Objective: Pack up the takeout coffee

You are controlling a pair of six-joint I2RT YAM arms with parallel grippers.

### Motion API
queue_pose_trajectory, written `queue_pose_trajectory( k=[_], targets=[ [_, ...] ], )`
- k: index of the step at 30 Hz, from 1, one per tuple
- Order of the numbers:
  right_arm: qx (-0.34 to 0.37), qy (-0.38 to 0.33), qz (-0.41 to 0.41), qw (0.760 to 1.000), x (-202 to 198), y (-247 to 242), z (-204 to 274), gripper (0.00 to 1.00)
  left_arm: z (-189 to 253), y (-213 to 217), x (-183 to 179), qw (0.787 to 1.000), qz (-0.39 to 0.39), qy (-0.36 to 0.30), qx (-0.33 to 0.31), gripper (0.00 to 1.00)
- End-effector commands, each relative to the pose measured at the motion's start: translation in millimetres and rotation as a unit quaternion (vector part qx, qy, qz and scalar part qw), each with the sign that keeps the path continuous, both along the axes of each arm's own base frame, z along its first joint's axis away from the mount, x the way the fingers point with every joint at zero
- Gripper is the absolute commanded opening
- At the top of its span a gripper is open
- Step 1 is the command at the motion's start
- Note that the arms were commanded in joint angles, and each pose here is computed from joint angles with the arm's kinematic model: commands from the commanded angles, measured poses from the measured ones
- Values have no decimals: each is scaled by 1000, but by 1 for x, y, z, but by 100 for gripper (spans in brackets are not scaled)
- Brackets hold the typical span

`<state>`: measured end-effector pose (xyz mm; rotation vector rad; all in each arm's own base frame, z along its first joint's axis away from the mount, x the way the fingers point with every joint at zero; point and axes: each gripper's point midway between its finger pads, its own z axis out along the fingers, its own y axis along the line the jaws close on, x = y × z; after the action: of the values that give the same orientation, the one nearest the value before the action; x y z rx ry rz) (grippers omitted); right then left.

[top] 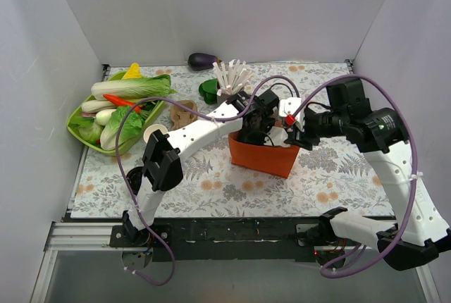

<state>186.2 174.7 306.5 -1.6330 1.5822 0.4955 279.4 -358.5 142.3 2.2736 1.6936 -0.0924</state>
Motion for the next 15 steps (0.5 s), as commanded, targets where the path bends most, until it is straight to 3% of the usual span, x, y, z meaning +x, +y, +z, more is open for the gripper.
queue_pose_trajectory(
  k=[1, 8, 15],
  targets=[
    [12, -67, -26, 997, 4, -10, 45, 55, 2, 19, -20, 999, -5, 24, 31, 0],
    [22, -139, -102, 985, 21, -28, 66, 55, -12, 26, -18, 998, 10, 17, 53, 0],
    [38, -145, -128, 980, 27, -29, 68, 56, -16, 23, -19, 998, 16, 5, 58, 0]
  ],
)
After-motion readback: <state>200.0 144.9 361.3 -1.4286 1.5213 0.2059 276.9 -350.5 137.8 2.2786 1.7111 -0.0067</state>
